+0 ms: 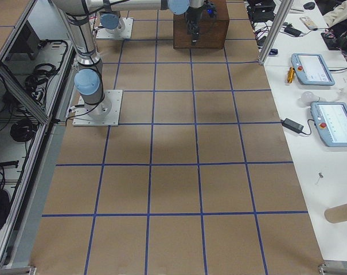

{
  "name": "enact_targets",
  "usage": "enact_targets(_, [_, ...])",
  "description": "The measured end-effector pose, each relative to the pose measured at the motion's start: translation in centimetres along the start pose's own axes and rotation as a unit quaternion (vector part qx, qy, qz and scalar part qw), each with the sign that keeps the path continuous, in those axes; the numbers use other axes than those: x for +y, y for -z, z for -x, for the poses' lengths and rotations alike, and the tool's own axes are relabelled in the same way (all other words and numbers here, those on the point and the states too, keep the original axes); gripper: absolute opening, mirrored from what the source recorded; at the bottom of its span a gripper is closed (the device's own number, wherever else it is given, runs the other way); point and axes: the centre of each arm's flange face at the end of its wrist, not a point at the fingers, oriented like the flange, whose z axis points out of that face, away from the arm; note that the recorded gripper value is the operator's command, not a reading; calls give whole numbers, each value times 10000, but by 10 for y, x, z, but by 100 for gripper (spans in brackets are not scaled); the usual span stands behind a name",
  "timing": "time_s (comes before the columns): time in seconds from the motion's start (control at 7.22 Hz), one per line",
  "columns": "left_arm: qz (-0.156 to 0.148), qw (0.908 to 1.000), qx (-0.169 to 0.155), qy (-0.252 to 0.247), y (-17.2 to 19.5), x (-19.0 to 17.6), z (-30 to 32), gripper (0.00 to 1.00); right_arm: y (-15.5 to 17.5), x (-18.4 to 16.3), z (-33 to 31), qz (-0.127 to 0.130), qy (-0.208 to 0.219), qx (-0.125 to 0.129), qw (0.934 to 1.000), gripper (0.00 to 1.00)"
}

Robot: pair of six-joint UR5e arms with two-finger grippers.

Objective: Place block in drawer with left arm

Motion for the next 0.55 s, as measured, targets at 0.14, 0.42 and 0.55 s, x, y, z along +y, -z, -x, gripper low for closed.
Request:
enact_targets(0.14, [-32, 9961, -161, 873, 0, -11, -21, 100, 0, 0, 0, 0, -3, 1, 10000, 100])
enact_targets(0.42, [-161, 9814, -260, 1893, 0, -25, -49, 100, 0, 0, 0, 0, -4, 1, 10000, 100])
enact_targets(0.55, [-204, 9765, -246, 2133, 1, -27, -55, 100, 0, 0, 0, 0, -2, -1, 10000, 100])
